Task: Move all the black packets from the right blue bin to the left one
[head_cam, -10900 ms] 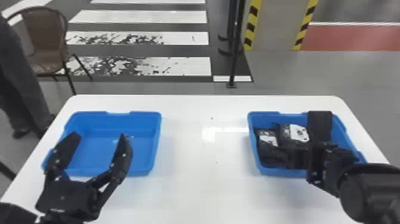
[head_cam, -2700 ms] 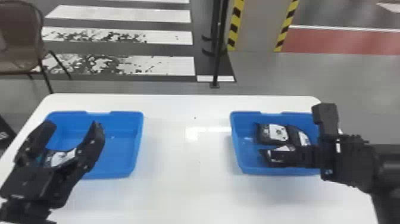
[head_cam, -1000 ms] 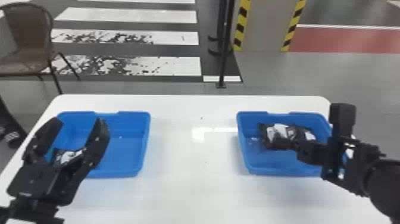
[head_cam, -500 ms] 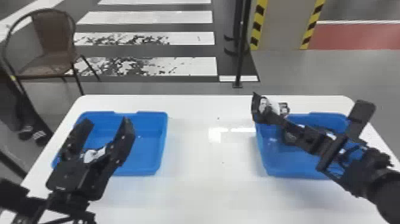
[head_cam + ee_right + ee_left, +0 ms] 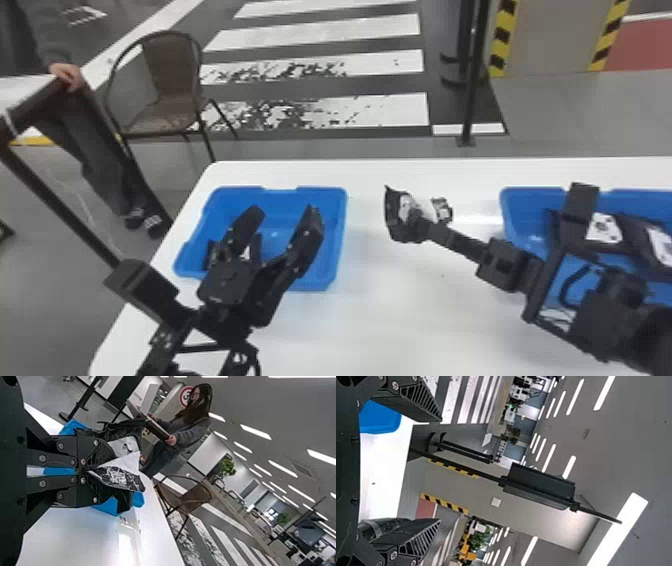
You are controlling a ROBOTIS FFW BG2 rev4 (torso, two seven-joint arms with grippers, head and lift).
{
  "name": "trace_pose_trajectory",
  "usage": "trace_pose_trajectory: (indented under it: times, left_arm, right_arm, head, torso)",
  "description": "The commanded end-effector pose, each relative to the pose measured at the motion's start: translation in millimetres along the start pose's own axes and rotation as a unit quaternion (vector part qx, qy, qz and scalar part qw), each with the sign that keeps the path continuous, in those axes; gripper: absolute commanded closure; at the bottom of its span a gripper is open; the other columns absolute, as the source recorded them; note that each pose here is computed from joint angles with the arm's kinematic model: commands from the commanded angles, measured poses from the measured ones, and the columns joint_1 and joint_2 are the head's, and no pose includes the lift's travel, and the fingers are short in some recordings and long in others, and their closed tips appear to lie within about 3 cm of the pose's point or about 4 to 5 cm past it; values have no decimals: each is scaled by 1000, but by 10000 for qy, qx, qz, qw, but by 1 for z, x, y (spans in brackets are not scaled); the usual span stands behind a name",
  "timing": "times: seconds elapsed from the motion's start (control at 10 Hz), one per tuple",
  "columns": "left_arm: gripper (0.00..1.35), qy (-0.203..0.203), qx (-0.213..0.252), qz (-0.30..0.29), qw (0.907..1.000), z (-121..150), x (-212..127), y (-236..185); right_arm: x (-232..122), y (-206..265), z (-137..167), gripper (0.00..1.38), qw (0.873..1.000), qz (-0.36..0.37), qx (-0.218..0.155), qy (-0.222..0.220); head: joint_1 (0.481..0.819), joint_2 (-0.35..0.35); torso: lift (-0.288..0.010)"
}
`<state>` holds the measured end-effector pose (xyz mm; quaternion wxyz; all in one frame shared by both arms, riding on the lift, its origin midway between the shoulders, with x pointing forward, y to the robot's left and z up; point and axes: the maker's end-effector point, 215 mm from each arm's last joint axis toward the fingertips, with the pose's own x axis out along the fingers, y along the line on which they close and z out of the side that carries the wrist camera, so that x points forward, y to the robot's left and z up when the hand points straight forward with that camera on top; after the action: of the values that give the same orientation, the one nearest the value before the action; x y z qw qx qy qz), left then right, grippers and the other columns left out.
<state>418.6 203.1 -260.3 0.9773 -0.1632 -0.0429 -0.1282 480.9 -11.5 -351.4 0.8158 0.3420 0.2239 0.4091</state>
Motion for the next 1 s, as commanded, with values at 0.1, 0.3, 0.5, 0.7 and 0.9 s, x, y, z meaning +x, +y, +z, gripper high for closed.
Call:
trace_pose_trajectory:
  times: [0.1, 0.3, 0.5, 0.7, 0.9]
  left_arm:
    - [140, 336, -55, -102, 9994, -19, 4, -8]
    - [140, 467, -99, -149, 9988, -27, 5, -11]
    - [140, 607, -152, -324, 9975, -35, 9, -23]
    - [140, 777, -204, -452, 9957, -44, 11, -32]
    - [140, 851, -213, -448, 9951, -48, 10, -30]
  right_arm:
    - [20, 26, -26, 1099, 9992, 296, -10, 284]
    - [30, 40, -37, 1099, 9981, 450, 25, 412]
    - [40, 55, -41, 1099, 9970, 613, 9, 475]
    - [45, 67, -48, 1099, 9957, 752, 55, 531]
    - [49, 77, -62, 1099, 9940, 861, 112, 668]
  head:
    - [695, 244]
    - [695, 268]
    - [695, 285]
    - [695, 287]
    - [695, 293]
  torso:
    - [-140]
    - [-140]
    - [-140]
    - [-140]
    - [-140]
